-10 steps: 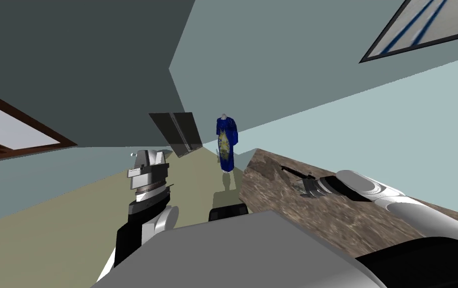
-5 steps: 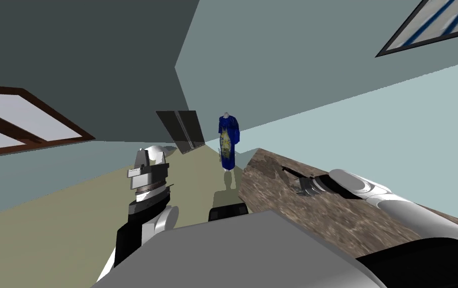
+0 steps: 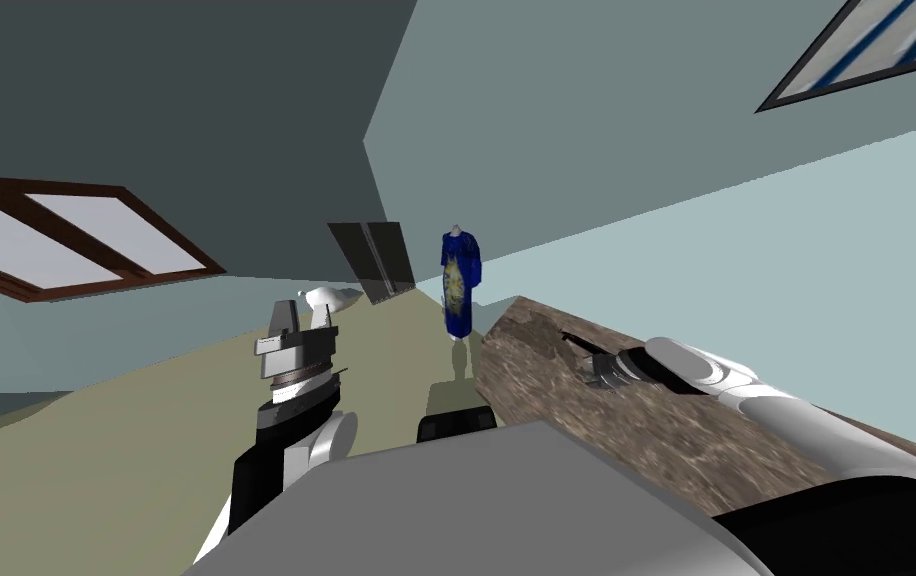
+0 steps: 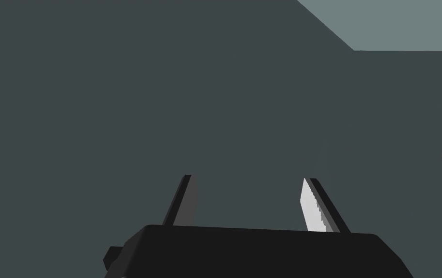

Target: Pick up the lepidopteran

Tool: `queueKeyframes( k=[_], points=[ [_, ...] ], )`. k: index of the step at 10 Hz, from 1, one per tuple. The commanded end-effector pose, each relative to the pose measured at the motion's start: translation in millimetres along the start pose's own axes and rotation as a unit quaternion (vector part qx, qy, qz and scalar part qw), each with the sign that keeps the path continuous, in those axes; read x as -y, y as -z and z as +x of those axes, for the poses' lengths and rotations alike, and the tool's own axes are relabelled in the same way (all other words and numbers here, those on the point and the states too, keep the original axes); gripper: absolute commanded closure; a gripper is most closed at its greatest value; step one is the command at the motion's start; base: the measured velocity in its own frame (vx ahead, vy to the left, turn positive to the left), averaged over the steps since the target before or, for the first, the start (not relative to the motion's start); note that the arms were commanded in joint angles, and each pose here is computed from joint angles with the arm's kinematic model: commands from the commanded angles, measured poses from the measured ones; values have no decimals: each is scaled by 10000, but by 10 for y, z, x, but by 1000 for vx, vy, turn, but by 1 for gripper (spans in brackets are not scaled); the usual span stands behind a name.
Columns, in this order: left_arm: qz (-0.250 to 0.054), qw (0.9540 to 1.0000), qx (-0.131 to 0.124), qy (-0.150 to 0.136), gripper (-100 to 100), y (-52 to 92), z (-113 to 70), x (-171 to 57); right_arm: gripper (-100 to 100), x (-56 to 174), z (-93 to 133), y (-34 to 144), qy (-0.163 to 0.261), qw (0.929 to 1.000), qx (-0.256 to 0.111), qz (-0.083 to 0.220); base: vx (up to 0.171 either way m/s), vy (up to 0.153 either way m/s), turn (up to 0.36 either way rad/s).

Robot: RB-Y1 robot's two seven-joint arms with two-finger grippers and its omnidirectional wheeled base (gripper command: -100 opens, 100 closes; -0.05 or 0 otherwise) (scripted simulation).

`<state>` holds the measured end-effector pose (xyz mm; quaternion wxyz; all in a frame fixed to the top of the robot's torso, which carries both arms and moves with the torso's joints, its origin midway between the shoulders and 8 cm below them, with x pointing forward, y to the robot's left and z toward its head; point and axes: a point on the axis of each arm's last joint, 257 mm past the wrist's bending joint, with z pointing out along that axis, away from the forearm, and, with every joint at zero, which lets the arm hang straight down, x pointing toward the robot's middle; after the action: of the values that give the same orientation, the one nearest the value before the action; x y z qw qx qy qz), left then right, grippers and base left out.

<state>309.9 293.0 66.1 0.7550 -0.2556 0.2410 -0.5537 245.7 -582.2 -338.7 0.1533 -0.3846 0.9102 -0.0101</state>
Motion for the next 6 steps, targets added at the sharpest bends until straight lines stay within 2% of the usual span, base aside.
queueKeyframes(
  k=[1,4,6],
  points=[
    [0,10000,0,0,0,0,0,0,-100,0,-89,-60,-31,10000,-29,41,-120,-77,130],
    [0,10000,0,1,0,0,0,0,-100,-5,-172,-107,-266,9996,-42,82,-100,-61,125],
    [-1,10000,0,0,0,0,0,0,-100,-10,-259,-152,-307,9994,-49,125,-53,-38,63]
  ],
)
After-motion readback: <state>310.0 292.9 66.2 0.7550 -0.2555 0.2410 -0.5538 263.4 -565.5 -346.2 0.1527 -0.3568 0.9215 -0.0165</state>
